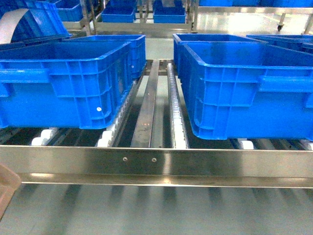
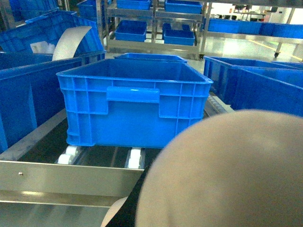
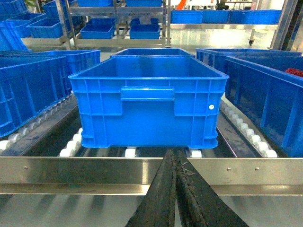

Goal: Place part in tray to right shelf

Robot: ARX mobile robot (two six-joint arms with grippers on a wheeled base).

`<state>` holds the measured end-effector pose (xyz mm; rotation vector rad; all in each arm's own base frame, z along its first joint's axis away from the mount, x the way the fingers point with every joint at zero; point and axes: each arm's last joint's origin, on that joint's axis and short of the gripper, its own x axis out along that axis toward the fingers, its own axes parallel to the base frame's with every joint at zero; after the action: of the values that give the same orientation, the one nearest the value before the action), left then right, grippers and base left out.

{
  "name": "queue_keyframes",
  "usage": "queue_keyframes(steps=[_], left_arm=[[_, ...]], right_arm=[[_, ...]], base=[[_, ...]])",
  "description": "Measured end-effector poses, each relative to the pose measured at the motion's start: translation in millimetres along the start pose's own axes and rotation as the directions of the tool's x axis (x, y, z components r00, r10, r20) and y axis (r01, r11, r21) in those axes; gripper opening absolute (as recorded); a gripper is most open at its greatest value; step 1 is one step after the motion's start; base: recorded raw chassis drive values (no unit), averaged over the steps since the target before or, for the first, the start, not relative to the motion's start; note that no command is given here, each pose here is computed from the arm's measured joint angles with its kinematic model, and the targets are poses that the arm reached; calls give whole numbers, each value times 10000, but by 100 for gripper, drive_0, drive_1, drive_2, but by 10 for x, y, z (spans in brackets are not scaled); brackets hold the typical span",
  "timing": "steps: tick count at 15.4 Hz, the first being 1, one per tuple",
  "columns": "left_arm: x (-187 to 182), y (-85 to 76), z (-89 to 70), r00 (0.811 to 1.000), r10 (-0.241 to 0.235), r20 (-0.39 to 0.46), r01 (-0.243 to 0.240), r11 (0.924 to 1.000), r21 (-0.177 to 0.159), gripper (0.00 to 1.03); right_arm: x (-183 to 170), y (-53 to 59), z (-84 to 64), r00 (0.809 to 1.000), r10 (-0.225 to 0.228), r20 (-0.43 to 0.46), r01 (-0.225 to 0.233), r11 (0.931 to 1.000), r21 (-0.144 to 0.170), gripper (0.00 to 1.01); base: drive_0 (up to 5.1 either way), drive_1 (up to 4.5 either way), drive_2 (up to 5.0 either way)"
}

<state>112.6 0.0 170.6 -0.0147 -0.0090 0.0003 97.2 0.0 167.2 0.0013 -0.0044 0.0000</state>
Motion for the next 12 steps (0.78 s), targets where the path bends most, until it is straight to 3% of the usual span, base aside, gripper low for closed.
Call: queue_keyframes(steps=[6,7,8,11,12], left_arm=[[-151,1,-58,9994,13,-343,-13,10000,1,13],[-153,0,-10,9999,-2,107,1,10000,15,13],[-153,1,-46,9997,0,-237,0,10000,4,13],[-153,1,-33,10000,1,-99,-1,10000,19,13],[-153,1,-37,9999,6,-145,-6,10000,12,13]], right_arm=[[0,0,-1,10000,0,-8,0,10000,0,2],[0,0,1,10000,0,8,0,10000,0,2],[0,0,-2,10000,-4,-19,4,10000,0,2],[0,0,0,10000,0,4,0,10000,-4,2],[0,0,0,10000,0,0,0,10000,-4,11]], base=[[0,0,0],[0,0,0],[0,0,0],[0,0,0],[0,0,0]])
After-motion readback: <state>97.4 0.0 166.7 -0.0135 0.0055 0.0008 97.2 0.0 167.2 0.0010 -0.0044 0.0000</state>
